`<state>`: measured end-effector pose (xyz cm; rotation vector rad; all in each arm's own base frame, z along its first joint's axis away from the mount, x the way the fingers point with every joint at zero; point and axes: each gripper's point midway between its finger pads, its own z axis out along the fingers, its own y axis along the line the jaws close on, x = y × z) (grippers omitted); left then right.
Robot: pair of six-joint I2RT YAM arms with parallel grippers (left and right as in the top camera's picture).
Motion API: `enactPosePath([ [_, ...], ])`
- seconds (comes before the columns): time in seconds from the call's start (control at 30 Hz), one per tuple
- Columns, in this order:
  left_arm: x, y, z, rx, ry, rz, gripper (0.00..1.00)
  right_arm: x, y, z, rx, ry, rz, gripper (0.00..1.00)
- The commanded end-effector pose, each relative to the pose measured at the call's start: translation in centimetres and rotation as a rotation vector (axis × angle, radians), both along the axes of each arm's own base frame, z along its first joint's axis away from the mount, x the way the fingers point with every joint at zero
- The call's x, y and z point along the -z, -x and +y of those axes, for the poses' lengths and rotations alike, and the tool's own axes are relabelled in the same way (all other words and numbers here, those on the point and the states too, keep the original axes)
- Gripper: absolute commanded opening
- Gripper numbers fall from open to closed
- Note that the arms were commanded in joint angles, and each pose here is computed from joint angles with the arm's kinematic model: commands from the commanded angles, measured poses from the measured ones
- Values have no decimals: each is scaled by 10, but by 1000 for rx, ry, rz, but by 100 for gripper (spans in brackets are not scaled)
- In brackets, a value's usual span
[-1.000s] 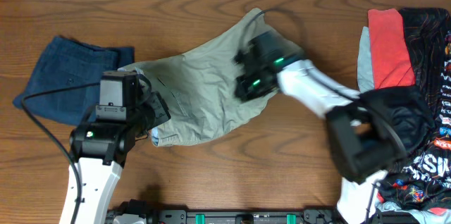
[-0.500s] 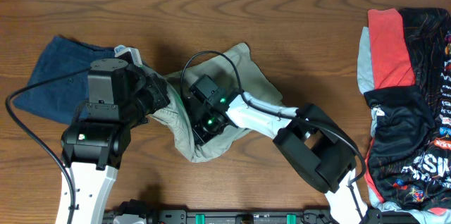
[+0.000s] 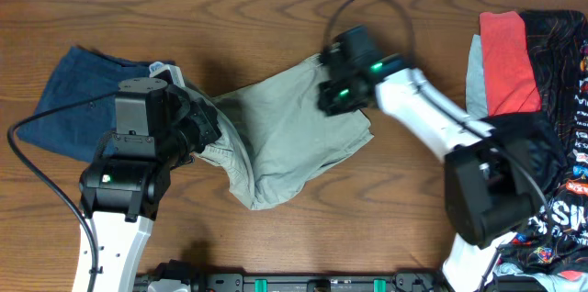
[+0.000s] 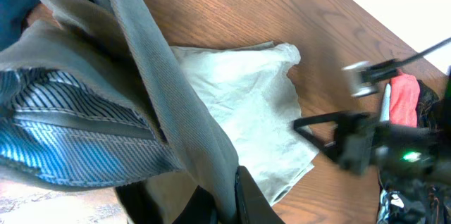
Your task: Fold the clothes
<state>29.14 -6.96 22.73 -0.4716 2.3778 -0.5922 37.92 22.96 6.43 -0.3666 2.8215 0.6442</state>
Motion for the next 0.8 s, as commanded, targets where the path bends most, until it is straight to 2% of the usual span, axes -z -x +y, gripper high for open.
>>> enactPosePath([
  [0.0, -13, -6, 1, -4, -4, -34, 6, 15, -5, -30, 26, 66, 28, 11],
  [0.3, 2, -19, -11, 6, 55, 24, 6, 56, 1, -61, 54, 183, 119, 9],
  [0.4, 0, -28, -29, 71, 113, 7, 6, 68, 7, -71, 60, 248, 152, 8],
  [0.5, 2, -38, -43, 69, 166, 19, 6, 78, 14, -79, 63, 296, 185, 8],
  [0.77, 16, -54, -104, 196, 203, 10, 6, 90, 26, -83, 54, 320, 241, 6],
])
